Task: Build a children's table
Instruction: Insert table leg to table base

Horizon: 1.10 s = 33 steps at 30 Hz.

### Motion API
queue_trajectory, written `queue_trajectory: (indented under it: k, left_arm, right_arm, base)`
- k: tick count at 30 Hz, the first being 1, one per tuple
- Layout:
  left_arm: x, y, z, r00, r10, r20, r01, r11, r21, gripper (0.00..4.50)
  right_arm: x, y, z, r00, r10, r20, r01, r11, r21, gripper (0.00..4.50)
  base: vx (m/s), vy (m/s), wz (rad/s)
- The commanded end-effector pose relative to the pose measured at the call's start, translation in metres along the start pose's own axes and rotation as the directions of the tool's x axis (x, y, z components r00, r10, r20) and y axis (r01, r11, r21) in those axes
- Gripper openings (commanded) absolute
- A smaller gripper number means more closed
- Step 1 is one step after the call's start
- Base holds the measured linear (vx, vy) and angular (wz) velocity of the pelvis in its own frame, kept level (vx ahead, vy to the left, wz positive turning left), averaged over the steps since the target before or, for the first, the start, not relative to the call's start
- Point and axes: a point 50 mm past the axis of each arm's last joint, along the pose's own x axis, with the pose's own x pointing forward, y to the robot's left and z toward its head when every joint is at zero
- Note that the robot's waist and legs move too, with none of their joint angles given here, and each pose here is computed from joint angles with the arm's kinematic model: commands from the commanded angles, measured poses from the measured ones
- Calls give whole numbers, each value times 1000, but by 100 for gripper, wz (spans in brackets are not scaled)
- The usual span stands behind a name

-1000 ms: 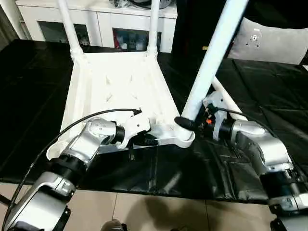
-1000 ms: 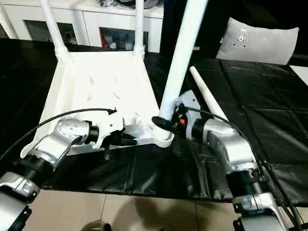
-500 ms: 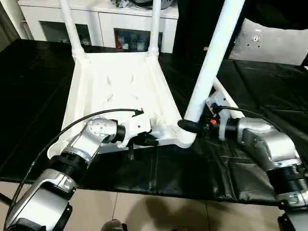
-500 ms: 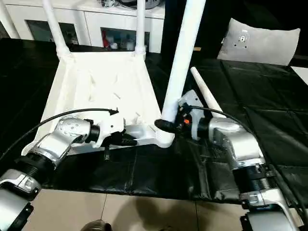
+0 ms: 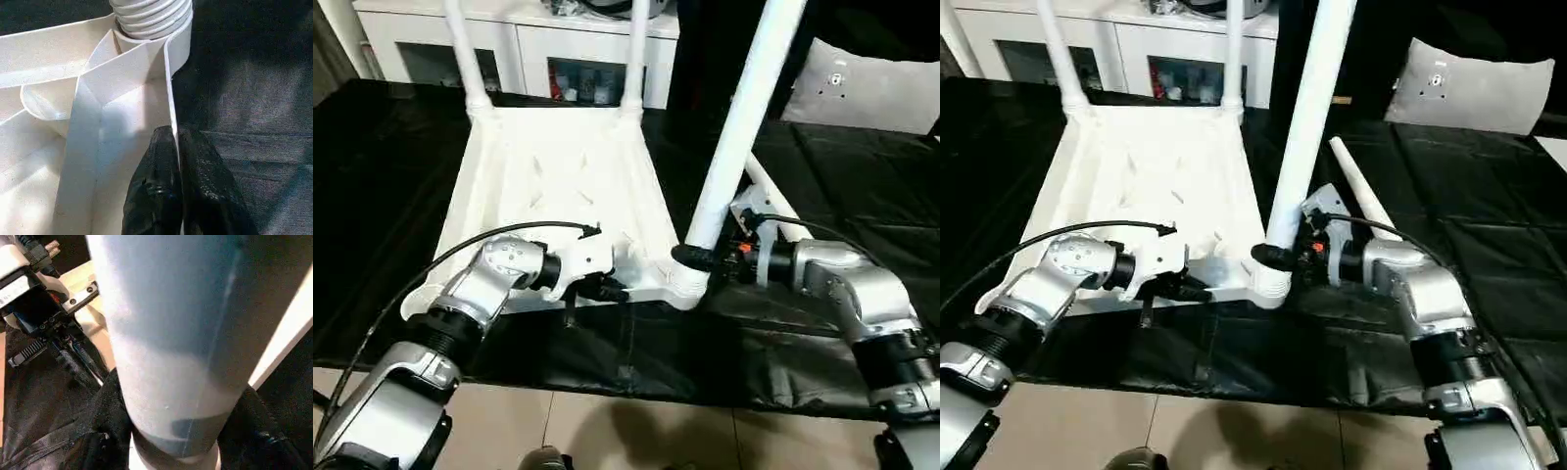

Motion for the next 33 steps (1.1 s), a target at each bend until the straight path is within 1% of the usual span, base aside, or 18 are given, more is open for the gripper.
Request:
queue_trajectory:
  k: [1,8,13,16,19,22,23,25,29,32,33]
  left_arm:
    - [4,-5,1,997,-65,-44,68,997,47,0]
    - [2,-5,1,997,-63,-46,66,997,49,0]
    - [2,-5,2,997,-64,-43,66,996,55,0]
    - [3,-4,3,998,-56,-36,58,996,65,0]
    - [3,-4,3,998,-55,-34,57,996,65,0]
    - [3,-4,3,998,-51,-35,53,996,65,0]
    - [2,-4,2,999,-42,-35,44,997,68,0]
    - [2,-3,2,999,-36,-34,38,997,69,0]
    - [1,-3,1,999,-21,-27,22,998,57,0]
    - [1,-4,0,1000,-19,-22,20,999,47,0]
    - [1,-5,-1,1000,-18,-20,19,999,44,0]
  right_arm:
    - [0,-1,-13,999,2,-54,0,999,41,188]
    - [-2,-5,-21,998,-9,-68,13,998,64,188]
    - [-1,-5,-23,999,-13,-53,18,996,82,188]
    - [1,-7,-26,999,-38,-14,39,992,116,188]
    - [1,-8,-27,999,-43,0,42,991,129,188]
    - [0,-7,-32,999,-41,4,40,989,144,188]
    - [0,-7,-36,999,-44,6,43,987,155,188]
    - [-1,-7,-37,999,-47,9,45,986,162,188]
    - [-4,-5,-45,997,-57,59,45,979,198,188]
    - [-6,-1,-52,995,-66,79,48,974,220,188]
    - [-7,1,-58,994,-71,87,49,972,231,188]
  base:
    - [0,0,0]
    - [0,0,0]
    - [0,0,0]
    - [0,0,0]
    - [0,0,0]
    - [0,0,0]
    - [0,0,0]
    - [0,0,0]
    - [0,0,0]
    - [0,0,0]
    - [0,0,0]
